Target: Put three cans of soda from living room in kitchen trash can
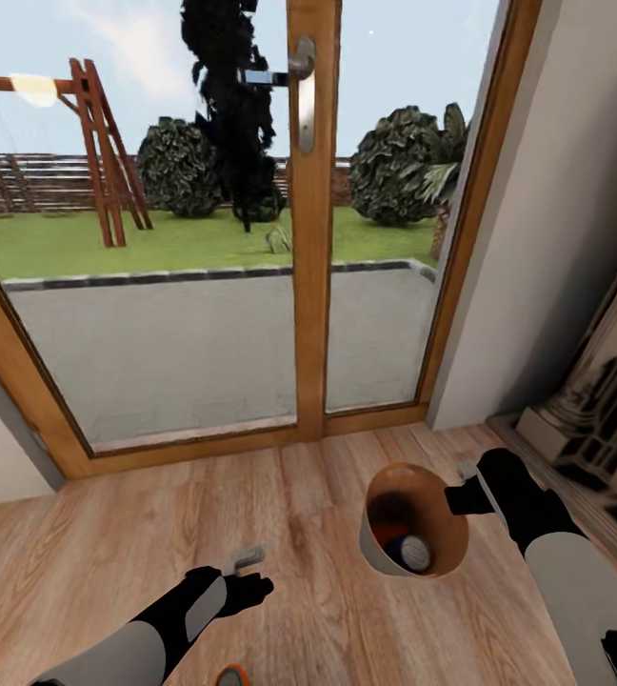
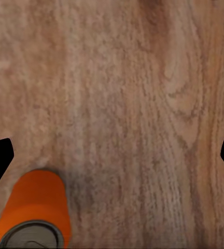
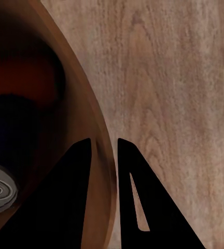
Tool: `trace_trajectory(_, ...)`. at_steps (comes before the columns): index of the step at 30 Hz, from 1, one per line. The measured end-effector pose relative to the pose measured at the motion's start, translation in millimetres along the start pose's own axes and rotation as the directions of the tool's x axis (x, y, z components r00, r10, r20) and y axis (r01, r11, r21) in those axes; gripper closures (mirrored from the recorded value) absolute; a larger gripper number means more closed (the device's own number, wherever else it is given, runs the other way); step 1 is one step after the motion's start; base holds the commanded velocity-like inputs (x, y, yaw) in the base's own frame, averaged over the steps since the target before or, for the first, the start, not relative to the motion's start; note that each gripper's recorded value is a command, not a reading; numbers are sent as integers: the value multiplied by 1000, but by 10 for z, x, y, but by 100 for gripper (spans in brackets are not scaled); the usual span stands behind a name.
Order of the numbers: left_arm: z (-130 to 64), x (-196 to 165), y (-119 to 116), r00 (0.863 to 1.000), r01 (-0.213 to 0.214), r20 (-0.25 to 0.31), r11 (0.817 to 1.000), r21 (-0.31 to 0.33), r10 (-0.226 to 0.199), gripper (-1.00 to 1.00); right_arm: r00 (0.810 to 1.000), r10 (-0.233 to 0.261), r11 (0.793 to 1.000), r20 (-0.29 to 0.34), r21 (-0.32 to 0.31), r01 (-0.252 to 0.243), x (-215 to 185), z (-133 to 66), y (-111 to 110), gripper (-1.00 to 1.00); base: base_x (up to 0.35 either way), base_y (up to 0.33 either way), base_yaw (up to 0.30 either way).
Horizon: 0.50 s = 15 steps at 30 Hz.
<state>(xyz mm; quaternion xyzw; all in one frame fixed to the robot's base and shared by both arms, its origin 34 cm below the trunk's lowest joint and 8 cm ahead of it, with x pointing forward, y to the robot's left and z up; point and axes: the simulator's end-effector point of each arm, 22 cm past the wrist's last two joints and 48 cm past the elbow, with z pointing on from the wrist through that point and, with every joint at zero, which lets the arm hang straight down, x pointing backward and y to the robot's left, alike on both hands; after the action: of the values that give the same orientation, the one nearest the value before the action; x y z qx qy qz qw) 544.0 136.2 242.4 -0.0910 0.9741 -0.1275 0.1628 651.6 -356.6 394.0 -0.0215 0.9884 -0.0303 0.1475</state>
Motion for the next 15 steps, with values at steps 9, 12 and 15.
trace_trajectory(9, 26, 39, 13, 1000, -1, -11, 1000, -5, 1, -100, 1000, 4, 1000, -7, -8, -4, 21, 40, 19, 100, 0, 0, 182)
trace_trajectory(12, 36, 71, 28, 1000, 0, -22, 1000, -11, 0, -100, 1000, 4, 1000, -11, -7, -4, 31, 56, 19, 100, 0, 0, 198)
trace_trajectory(15, 43, 87, 80, 1000, 2, -27, 999, -34, -3, -100, 1000, 9, 1000, -13, -16, -9, 36, 68, 40, 100, 0, 0, 123)
